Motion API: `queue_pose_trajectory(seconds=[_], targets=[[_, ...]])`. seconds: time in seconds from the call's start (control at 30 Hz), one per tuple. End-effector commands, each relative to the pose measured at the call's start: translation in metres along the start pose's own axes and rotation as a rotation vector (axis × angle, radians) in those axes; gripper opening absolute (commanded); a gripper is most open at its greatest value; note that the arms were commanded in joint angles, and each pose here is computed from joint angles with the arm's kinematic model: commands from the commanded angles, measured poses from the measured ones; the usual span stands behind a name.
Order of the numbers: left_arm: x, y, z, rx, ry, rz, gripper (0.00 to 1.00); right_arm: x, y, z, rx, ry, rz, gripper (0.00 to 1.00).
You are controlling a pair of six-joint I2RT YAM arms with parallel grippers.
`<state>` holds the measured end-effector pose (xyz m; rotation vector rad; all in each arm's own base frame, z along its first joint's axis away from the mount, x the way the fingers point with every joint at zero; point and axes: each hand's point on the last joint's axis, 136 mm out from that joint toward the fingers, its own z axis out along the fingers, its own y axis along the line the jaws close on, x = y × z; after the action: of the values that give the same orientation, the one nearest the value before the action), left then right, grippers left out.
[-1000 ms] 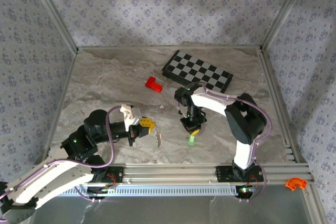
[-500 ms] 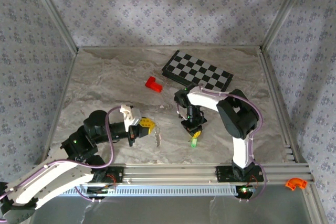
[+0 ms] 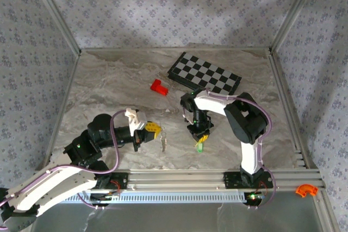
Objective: Put the keys on the keyring
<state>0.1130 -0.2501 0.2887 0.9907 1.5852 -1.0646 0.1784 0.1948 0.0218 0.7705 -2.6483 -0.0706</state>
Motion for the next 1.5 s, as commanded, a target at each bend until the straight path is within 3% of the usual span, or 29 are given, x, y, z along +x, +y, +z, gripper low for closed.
queue_pose_trajectory(seconds=[0.0, 0.4, 0.73, 1.0, 1.47], targets=[[-0.023, -0.007, -0.006, 0.022, -0.069, 0.041, 0.00, 0.002, 0.001, -0.009, 0.016, -0.049, 0.017, 0.19], [-0.028, -0.010, -0.007, 0.036, -0.075, 0.051, 0.00, 0.010, 0.005, -0.019, 0.054, -0.260, 0.192, 0.27], [-0.030, -0.012, -0.007, 0.045, -0.078, 0.053, 0.00, 0.007, 0.006, -0.016, -0.046, -0.480, 0.392, 0.41], [-0.032, -0.013, -0.008, 0.047, -0.080, 0.054, 0.00, 0.005, 0.001, -0.015, -0.129, -0.606, 0.473, 0.39], [-0.035, -0.015, -0.010, 0.057, -0.092, 0.057, 0.00, 0.008, -0.005, -0.008, -0.172, -0.671, 0.500, 0.31]])
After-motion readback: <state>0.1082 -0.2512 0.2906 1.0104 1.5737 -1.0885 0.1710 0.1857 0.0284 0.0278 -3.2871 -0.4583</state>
